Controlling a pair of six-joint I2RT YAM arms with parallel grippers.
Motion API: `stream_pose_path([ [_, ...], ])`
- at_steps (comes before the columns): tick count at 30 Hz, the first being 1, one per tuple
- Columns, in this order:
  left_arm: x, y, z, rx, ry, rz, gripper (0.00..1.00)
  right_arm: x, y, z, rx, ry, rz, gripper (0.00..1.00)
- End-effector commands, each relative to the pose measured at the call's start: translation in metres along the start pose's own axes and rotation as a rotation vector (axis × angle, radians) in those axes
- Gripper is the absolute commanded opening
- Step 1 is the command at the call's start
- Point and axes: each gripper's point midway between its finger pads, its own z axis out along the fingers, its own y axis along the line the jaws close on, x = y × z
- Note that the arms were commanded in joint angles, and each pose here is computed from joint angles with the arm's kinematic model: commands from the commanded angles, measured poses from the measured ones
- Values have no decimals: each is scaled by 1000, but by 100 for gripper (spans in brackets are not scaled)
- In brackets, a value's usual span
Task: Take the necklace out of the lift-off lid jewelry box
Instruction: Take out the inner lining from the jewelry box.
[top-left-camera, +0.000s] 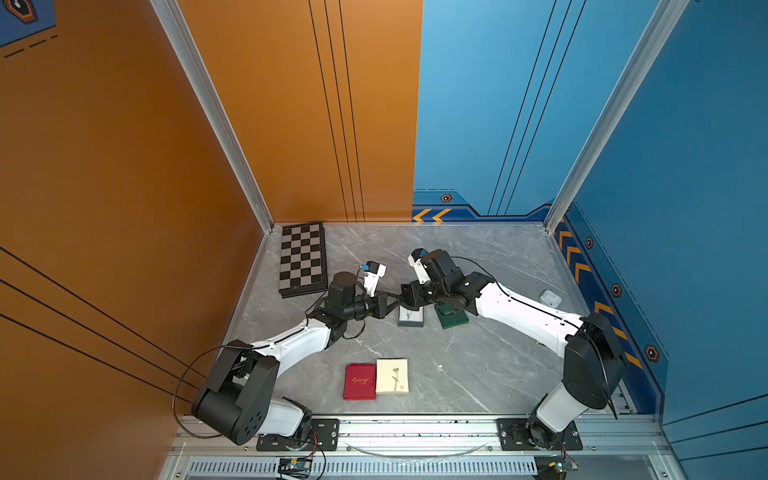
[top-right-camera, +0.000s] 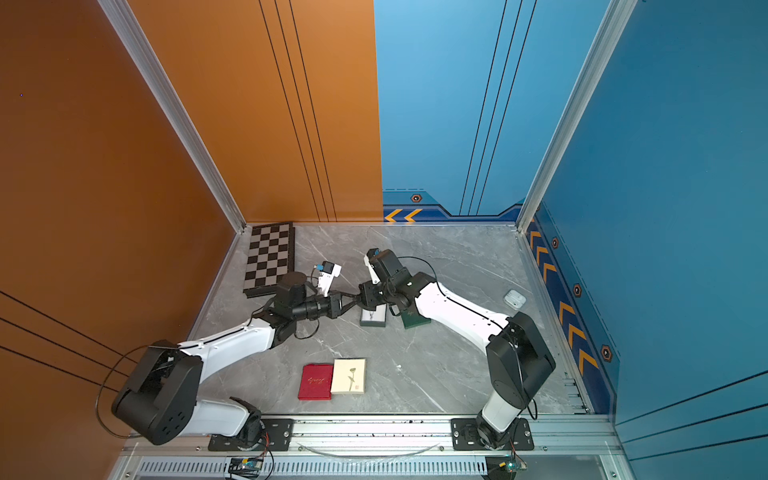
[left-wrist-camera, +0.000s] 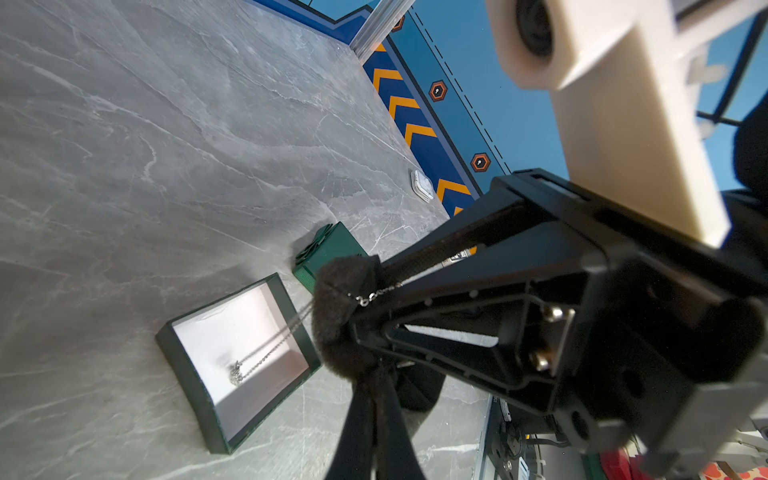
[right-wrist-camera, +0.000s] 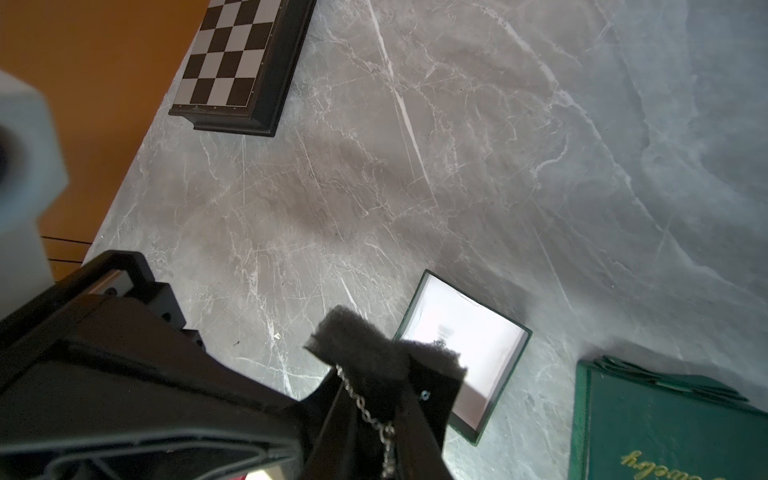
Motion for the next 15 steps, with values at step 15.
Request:
stream_pose_path([
  [15,-6,10,-2,-39,-9,23,0,4,9,-15,-89,18,19,20],
])
